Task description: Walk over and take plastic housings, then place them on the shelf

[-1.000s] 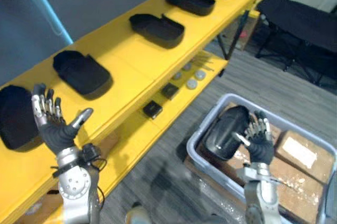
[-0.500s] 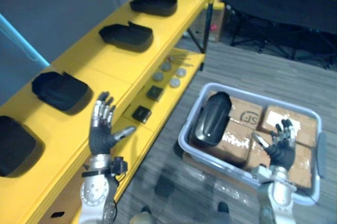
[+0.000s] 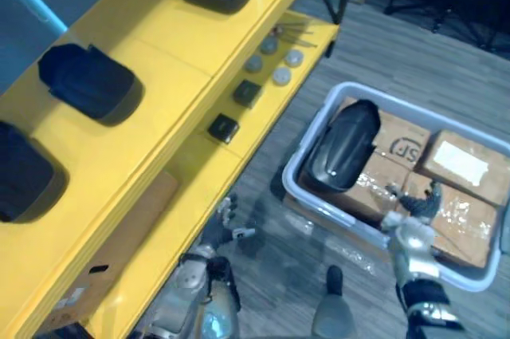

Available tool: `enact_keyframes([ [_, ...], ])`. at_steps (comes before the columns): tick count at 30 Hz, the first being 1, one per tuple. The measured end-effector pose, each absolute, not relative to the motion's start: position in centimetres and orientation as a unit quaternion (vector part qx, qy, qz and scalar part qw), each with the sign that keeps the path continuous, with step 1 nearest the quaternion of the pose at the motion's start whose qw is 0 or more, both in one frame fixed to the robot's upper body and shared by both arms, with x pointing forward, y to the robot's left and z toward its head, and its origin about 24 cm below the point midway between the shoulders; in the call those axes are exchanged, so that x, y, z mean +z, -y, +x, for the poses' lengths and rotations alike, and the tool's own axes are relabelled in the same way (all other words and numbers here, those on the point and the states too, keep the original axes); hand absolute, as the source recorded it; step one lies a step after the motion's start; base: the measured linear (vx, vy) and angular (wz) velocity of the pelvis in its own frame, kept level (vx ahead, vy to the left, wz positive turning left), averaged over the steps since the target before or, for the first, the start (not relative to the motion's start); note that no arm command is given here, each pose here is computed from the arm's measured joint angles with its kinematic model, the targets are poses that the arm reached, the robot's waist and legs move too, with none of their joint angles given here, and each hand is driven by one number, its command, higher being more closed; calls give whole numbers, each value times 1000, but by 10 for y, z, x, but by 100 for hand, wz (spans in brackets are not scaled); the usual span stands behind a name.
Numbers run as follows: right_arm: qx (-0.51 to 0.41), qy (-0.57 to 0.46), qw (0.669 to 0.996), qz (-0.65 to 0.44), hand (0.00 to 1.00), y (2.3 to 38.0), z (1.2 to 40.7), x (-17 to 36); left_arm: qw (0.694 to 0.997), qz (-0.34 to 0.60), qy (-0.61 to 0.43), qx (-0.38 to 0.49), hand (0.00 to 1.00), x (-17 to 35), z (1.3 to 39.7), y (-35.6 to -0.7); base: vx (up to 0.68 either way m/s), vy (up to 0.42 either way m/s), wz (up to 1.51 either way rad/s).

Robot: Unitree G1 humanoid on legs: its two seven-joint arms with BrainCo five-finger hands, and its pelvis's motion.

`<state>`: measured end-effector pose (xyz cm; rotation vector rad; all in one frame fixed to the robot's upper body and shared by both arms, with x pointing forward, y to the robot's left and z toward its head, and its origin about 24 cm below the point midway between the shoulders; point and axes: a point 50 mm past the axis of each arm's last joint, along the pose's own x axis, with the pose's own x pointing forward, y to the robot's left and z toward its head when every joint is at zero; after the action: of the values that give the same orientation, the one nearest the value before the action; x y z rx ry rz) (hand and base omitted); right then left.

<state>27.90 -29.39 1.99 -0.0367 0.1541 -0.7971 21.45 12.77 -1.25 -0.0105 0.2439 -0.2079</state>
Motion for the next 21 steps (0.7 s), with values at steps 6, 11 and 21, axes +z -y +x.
enact_keyframes([
  [6, -378, -64, 923, -21, 0, 290, 294, 29, 982, 1, -149, -114, 0, -28, 208, -122, -26, 16, 12],
  [11, -377, -38, 925, -26, 0, 293, 305, 46, 977, 6, -184, -107, 0, -45, 201, -125, -23, 10, 5],
  [21, -380, -101, 917, -64, 0, 301, 314, 45, 962, 76, -246, 86, 0, -82, 184, -157, -24, 7, 8],
])
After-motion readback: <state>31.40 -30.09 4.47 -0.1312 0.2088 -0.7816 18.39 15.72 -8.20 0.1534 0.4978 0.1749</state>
